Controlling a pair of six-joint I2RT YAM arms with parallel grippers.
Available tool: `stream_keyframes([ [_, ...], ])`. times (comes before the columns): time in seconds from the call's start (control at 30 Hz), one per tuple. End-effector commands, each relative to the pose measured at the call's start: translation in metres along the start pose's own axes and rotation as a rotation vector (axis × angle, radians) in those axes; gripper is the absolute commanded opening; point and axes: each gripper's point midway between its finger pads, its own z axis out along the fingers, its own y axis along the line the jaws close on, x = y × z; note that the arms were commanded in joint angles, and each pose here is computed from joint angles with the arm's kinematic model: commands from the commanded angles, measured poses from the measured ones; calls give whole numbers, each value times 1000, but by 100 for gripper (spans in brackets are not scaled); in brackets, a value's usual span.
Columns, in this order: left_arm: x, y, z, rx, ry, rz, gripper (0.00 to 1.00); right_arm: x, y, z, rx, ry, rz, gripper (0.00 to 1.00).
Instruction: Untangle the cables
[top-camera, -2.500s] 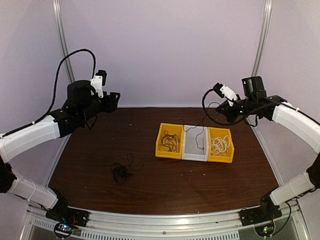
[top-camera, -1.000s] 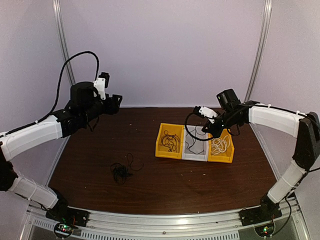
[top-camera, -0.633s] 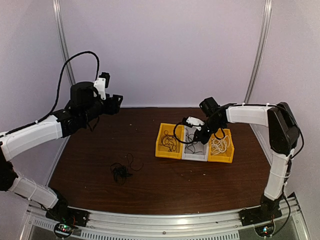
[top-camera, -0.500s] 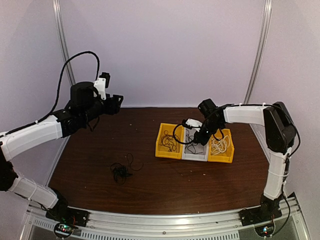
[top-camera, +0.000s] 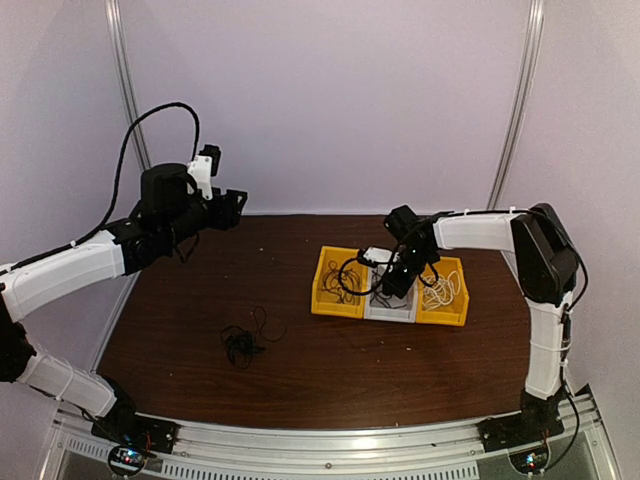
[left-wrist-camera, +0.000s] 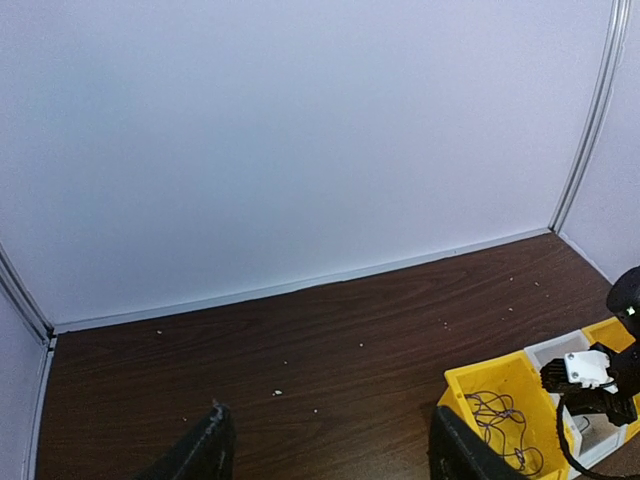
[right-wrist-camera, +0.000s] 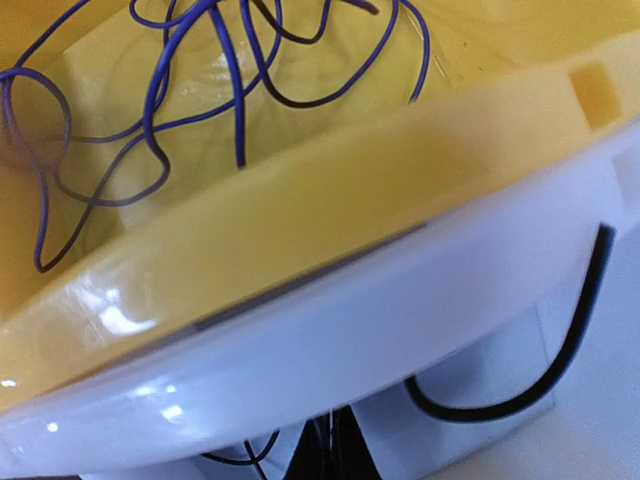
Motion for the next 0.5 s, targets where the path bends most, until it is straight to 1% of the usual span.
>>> stream_keyframes([
  [0.0, -17, 3, -5, 0, -60, -19, 68, 4, -5, 1, 41, 45, 7, 1],
  [0.1, -20, 5, -6, -15, -62, -11, 68, 4, -5, -5, 55, 51, -1, 5],
  [0.2, -23, 5, -9, -9, -73, -13, 70, 8, 0, -16, 48, 76, -15, 17],
  [0.33, -17, 2, -5, 2, -54, -10, 70, 21, 1, -40, 79, 104, -40, 32],
  [0.47, -9, -2, 2, 22, -28, -6, 69, 30, 5, -66, 97, 116, -59, 40],
])
